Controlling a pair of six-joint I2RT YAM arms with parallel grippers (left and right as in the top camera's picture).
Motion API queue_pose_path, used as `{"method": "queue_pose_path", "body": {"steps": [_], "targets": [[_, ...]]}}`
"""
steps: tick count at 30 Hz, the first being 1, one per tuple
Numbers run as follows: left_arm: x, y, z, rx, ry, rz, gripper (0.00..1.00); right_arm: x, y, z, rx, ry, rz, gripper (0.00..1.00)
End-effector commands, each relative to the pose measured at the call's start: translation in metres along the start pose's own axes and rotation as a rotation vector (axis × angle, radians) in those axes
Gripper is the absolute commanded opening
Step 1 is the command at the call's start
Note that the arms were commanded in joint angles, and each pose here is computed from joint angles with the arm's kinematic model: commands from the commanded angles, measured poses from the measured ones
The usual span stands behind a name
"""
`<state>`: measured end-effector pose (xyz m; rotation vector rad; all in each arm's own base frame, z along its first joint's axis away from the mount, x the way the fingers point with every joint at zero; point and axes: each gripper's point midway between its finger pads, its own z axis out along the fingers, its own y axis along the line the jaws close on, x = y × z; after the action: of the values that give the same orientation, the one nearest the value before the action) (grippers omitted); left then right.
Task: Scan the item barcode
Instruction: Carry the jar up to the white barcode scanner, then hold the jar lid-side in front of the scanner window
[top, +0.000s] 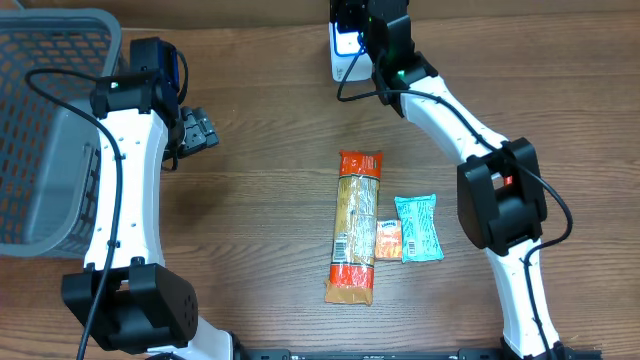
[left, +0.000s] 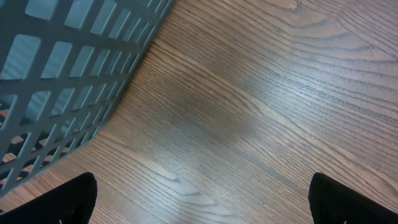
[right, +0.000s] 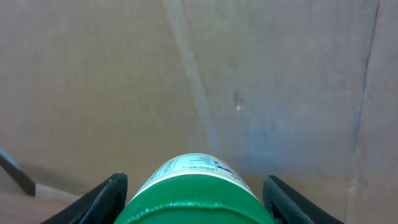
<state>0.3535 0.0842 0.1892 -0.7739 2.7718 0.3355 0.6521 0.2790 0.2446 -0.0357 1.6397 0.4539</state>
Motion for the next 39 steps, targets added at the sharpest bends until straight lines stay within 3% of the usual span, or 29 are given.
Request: {"method": "queue_pose_path", "body": {"steps": [1, 12, 23, 39], "targets": [[-0.005, 0.0, -0.004, 0.007, -0.014, 0.016, 1.0, -0.005, -0.002, 0.005, 0.004, -0.051, 0.009, 0.32], [-0.005, 0.0, -0.004, 0.007, -0.014, 0.016, 1.0, 0.012, -0.019, 0.016, 0.037, -0.163, 0.025, 0.3], [-0.005, 0.0, -0.004, 0.007, -0.014, 0.016, 1.0, 0.042, -0.029, 0.023, 0.036, -0.175, 0.027, 0.29], [-0.005, 0.0, -0.004, 0.007, -0.014, 0.016, 1.0, 0.039, -0.051, 0.023, 0.086, -0.18, 0.027, 0.29]]}}
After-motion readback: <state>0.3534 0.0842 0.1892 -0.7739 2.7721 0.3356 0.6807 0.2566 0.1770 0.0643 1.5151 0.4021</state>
